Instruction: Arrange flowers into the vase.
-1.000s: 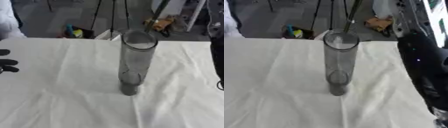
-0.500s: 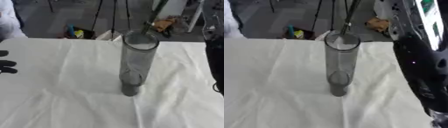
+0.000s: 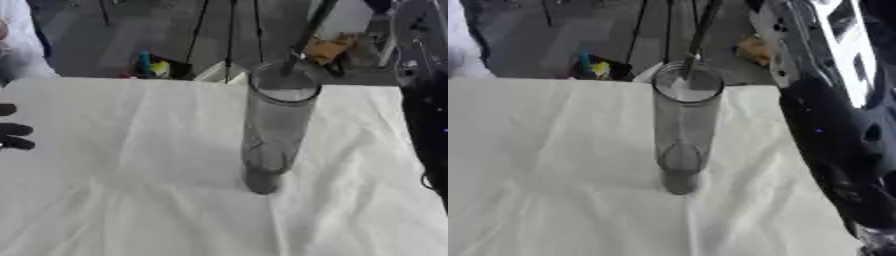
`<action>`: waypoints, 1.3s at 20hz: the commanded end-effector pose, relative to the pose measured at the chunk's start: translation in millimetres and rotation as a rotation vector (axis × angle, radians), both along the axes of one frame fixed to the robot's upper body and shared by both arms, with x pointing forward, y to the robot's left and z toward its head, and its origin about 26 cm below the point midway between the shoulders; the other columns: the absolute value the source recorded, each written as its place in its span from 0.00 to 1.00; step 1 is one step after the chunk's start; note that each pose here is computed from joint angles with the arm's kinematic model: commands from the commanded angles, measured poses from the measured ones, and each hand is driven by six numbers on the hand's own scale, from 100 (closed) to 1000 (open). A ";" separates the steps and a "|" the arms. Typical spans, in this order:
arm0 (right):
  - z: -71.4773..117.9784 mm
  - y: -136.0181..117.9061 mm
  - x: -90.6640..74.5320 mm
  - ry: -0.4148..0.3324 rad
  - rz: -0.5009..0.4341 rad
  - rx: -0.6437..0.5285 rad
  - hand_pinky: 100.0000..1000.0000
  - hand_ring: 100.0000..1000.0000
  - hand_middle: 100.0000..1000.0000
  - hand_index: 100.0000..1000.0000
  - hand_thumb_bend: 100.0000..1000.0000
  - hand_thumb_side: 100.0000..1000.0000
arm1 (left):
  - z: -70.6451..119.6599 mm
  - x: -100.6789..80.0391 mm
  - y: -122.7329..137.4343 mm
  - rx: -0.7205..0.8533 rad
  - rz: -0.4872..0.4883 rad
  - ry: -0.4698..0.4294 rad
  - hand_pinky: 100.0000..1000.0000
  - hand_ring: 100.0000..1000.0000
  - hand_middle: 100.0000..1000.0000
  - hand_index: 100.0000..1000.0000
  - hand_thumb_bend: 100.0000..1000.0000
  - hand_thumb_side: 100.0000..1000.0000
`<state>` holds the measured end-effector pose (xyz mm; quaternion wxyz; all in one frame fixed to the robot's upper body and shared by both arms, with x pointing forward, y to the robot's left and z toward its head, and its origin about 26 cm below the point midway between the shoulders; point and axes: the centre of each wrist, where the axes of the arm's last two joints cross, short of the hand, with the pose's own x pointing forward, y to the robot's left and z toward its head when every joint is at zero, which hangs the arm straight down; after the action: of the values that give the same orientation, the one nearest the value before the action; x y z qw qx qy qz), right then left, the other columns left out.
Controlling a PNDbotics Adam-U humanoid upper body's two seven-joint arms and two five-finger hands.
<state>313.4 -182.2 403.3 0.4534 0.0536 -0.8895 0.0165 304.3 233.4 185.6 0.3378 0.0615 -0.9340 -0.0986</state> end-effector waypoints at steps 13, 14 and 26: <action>-3.8 -0.8 7.5 0.091 -0.099 -0.018 0.00 0.00 0.00 0.00 0.00 0.17 | 7.0 -2.1 -3.0 0.009 -0.013 -0.027 0.51 0.59 0.67 0.84 0.00 1.00; -4.1 -0.8 7.9 0.093 -0.100 -0.019 0.00 0.00 0.00 0.00 0.00 0.17 | 7.0 -2.1 -3.1 0.009 -0.013 -0.027 0.51 0.59 0.67 0.84 0.00 1.00; -10.3 -2.4 18.3 0.126 -0.156 -0.051 0.00 0.00 0.00 0.00 0.06 0.27 | 7.1 -2.0 -3.8 0.010 -0.016 -0.026 0.51 0.59 0.67 0.84 0.00 1.00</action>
<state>333.9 -181.8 386.2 0.4932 0.0256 -0.8692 0.0227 304.3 233.3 185.6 0.3393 0.0606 -0.9333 -0.1008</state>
